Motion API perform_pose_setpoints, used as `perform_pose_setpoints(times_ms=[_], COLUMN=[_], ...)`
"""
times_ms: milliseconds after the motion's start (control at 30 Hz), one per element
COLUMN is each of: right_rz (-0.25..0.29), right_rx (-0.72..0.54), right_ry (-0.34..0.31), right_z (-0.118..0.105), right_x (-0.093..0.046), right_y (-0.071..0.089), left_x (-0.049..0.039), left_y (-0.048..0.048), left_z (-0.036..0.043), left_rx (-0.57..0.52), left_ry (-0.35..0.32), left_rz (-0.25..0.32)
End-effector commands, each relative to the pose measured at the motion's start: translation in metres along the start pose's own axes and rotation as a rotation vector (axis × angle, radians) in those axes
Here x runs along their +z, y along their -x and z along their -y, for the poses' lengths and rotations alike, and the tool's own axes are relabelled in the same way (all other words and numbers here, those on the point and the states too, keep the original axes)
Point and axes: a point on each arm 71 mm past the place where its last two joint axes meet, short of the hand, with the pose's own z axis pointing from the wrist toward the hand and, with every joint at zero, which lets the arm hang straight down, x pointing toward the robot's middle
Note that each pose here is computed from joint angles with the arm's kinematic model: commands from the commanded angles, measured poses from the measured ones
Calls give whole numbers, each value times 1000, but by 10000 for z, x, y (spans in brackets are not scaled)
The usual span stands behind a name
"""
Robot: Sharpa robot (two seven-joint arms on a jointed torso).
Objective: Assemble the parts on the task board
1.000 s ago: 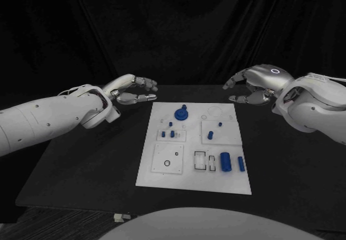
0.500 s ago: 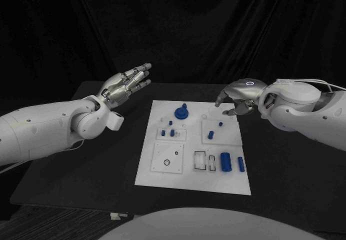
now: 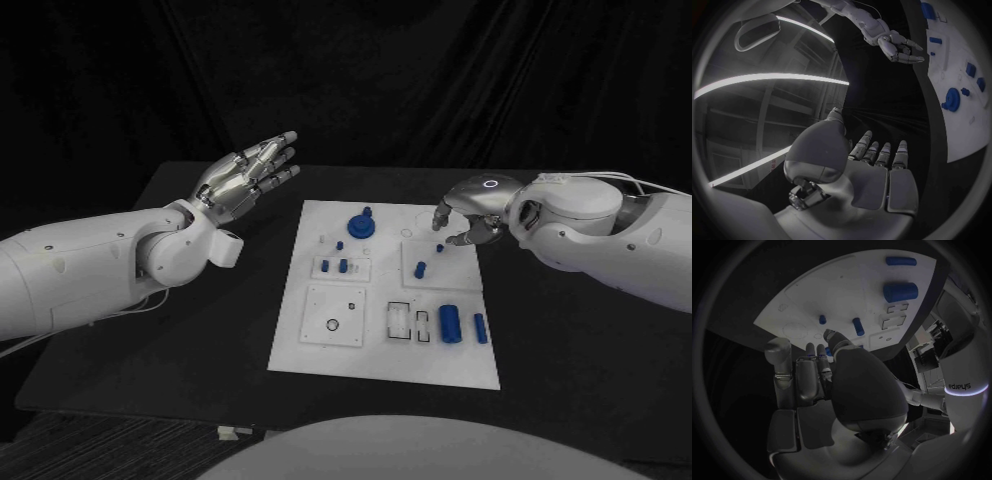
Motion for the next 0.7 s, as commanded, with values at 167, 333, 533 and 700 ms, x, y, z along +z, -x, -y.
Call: perform_pose_setpoints(times_ms=[167,333,533,700], right_rz=[-4,5,17,16], right_rx=[-9,-3,2,4], right_ry=[-15,-14,-7,-2], right_z=[1,-2,-17,-20], right_x=[22,45,73,109], right_y=[-124,-181,-231,-278], left_x=[6,3,-3,-19], left_y=[-70,-72,-67,-70], left_z=[65,55,42,30], left_rx=[-62,-68,-71,-77], left_ry=[-116,-108,-102,-91], left_rz=[-30,-35,-37,-42])
